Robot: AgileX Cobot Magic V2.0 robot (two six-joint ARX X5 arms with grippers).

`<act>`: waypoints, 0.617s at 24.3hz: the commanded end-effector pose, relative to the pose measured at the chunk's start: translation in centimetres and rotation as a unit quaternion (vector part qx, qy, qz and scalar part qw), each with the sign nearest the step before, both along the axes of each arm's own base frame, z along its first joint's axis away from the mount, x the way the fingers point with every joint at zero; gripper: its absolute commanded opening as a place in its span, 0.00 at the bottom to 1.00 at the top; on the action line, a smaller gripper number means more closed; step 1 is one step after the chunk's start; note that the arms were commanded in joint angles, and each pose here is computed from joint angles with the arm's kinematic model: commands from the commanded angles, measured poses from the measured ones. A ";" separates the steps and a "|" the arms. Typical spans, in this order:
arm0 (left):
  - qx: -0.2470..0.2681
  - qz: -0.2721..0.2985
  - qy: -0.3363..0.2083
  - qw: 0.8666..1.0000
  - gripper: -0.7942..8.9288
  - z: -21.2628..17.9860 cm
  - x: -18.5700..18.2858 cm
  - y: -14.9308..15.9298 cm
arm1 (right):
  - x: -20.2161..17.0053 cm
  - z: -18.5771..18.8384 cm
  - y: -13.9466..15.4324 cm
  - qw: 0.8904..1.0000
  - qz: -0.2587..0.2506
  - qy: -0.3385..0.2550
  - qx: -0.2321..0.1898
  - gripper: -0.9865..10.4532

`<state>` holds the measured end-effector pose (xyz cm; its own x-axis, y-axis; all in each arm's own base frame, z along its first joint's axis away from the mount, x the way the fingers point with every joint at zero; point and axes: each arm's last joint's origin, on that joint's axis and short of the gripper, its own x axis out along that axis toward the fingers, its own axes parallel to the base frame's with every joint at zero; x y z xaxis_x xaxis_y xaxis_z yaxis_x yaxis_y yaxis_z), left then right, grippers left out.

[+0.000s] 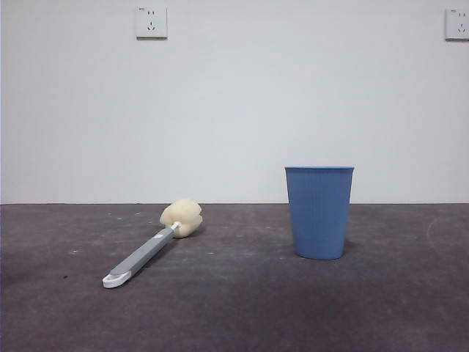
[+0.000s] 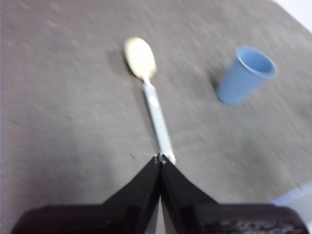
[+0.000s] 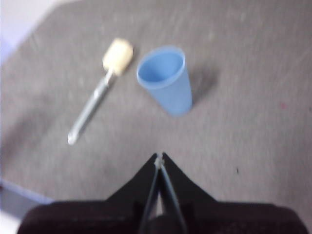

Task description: Pick up the cup brush,pick up the cup,insert the brush into the cup,clean the cup,put the cup brush back,put the cup back to the fixed position on the table

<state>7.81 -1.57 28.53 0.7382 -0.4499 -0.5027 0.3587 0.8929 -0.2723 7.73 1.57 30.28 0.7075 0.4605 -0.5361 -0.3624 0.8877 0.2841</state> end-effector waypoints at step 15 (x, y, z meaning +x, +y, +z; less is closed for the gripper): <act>0.000 -0.076 0.032 0.997 0.58 0.8 0.0 -0.3 | 0.7 0.1 0.4 0.994 0.076 0.071 -0.021 0.61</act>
